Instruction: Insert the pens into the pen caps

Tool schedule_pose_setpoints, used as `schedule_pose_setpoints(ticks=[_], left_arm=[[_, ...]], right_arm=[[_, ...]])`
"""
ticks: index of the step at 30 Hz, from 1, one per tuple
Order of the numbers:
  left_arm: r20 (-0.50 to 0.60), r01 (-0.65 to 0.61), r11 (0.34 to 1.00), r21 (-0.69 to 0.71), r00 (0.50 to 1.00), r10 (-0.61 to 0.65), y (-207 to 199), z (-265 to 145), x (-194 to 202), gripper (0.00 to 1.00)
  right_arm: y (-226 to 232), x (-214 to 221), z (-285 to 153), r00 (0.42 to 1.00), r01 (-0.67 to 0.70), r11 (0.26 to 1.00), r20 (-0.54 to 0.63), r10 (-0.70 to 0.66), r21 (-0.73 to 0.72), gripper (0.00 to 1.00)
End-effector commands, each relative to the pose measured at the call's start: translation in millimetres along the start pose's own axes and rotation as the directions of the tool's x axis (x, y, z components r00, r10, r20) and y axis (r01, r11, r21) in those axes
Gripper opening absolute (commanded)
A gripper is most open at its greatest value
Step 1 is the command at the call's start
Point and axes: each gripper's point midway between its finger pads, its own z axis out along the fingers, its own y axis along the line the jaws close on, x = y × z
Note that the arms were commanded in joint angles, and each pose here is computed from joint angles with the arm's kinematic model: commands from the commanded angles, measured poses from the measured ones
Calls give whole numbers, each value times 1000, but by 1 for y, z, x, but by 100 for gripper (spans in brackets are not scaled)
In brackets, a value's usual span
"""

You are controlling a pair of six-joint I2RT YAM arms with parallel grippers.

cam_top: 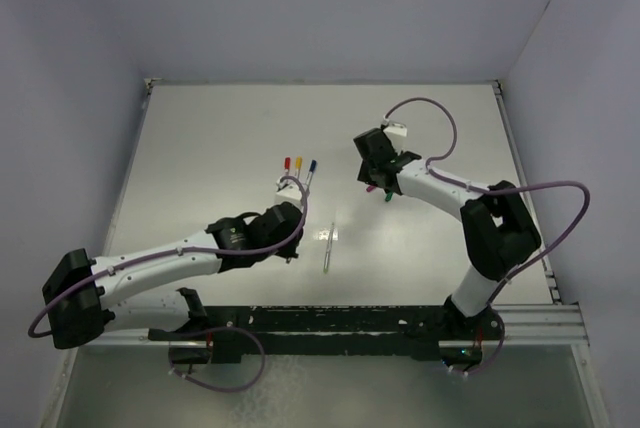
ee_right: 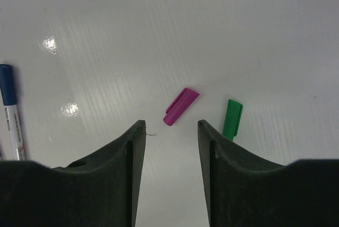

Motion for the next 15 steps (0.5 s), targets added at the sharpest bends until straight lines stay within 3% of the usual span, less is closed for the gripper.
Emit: schedule_pose_setpoints(ticks=[1,15], left_arm=[[32,-10,1000,22,999,9,-3,0,-4,0],[12,-27,999,19,1000,26,-4,7,0,0]], right_arm=[[9,-11,3,999,-43,998,-18,42,-40,46],[10,-1,27,992,-62,998,-109,60,-14,41]])
